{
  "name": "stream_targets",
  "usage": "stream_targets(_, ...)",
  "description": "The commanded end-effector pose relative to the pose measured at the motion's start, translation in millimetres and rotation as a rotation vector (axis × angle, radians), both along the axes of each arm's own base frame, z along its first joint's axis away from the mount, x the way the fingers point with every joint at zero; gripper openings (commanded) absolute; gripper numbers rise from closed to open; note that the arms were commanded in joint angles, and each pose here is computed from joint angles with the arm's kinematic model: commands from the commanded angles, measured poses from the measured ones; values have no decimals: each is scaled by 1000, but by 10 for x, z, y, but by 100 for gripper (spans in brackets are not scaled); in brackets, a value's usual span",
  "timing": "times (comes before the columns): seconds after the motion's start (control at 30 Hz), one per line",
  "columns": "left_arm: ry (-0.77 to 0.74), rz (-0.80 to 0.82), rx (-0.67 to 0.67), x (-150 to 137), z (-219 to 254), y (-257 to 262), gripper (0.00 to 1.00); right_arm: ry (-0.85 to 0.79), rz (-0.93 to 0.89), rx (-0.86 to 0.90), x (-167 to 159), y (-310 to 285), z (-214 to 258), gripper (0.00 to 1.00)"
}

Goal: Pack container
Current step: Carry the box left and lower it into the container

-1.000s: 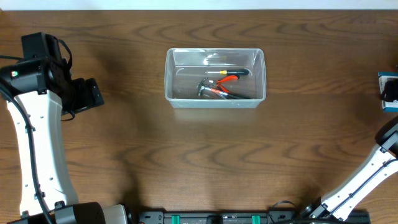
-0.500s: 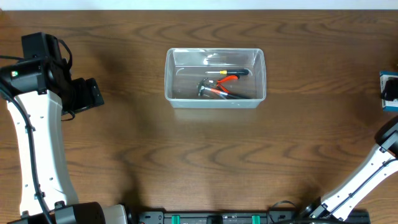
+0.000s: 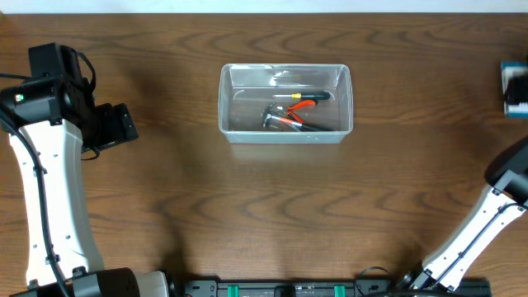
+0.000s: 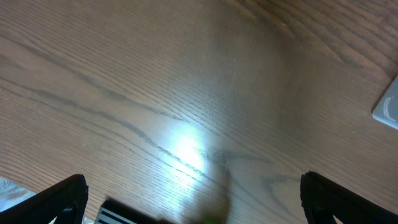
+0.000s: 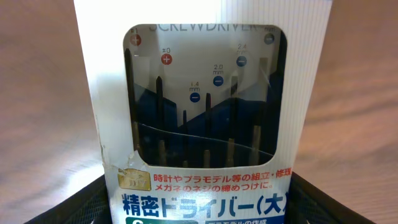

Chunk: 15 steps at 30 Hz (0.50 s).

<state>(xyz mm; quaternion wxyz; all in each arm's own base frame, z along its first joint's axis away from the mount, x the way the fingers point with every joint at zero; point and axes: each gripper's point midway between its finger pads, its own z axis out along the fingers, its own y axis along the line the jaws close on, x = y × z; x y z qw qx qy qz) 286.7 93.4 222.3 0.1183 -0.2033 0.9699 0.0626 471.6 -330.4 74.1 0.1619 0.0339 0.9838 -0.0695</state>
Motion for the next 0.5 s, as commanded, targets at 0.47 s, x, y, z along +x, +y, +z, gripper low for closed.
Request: stream_targets(0.47,-26,10,6,5,89,16,98,-313,487,-105,989,2216,1578,66)
